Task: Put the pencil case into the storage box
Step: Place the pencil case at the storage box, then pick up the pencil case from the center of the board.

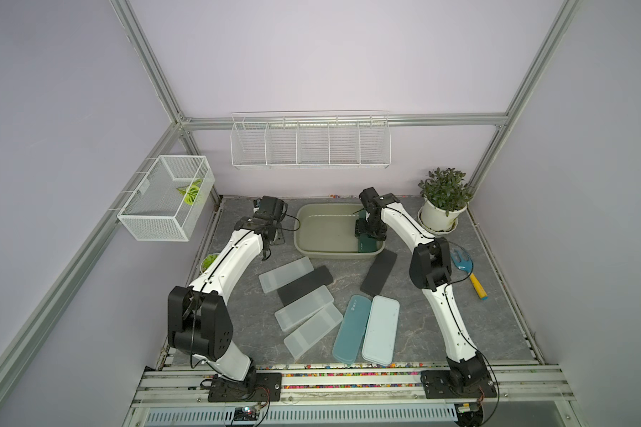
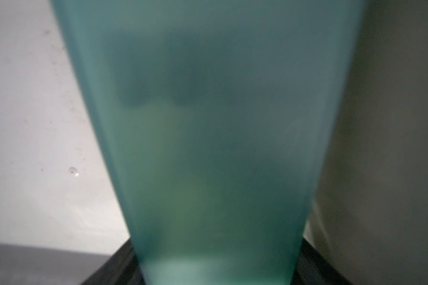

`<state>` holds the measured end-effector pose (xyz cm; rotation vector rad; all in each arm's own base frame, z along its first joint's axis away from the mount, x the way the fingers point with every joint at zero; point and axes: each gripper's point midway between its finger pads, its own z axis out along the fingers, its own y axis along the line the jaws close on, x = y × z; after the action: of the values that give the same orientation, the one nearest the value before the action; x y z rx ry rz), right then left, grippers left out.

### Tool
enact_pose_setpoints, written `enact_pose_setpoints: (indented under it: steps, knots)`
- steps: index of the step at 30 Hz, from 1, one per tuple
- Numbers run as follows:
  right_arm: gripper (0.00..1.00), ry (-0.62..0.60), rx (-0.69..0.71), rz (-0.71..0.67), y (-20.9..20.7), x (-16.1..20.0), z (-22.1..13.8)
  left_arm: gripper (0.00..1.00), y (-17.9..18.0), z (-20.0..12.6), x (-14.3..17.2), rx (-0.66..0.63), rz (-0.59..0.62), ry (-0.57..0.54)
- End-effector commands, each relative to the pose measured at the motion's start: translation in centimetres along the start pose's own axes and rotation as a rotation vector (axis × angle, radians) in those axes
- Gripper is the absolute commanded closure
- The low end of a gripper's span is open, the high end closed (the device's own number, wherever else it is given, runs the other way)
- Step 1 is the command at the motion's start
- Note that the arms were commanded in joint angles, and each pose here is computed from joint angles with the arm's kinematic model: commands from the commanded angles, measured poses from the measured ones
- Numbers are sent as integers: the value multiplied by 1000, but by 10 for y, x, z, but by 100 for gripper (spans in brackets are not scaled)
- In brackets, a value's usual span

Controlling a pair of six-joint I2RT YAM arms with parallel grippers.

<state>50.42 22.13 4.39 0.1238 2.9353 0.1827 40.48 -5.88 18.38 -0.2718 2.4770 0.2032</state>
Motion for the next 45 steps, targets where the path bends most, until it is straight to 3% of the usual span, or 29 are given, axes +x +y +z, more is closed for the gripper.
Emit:
enact_pose_setpoints:
  steps: [1, 7, 11, 15, 21, 25, 29, 34, 39, 45]
  knots:
    - [1, -61, -3, -25, 6, -7, -38, 29, 6, -2, 6, -16, 19, 14]
    - [1, -198, -65, -67, 19, -20, -113, 29, 2, -7, 13, 7, 75, 19]
    - [2, -303, -101, -99, 18, -17, -169, 31, -30, -9, 36, 86, 246, 48]
    - [2, -339, -56, -107, -9, 7, -189, 33, -70, -12, 82, 200, 404, 141]
    - [2, -260, 61, -84, -64, 67, -178, 35, -117, -36, 149, 368, 550, 284]
    - [2, -211, 102, 37, -104, 110, -165, 34, -152, -62, 179, 460, 567, 358]
    - [2, -195, 127, 193, -141, 143, -163, 33, -184, -84, 212, 486, 580, 414]
    - [2, -182, 113, 261, -161, 171, -164, 32, -210, -88, 249, 480, 586, 455]
    - [2, -175, 81, 321, -171, 191, -166, 29, -246, -88, 234, 516, 571, 381]
    - [2, -179, 80, 341, -177, 202, -170, 23, -292, -90, 206, 565, 668, 272]
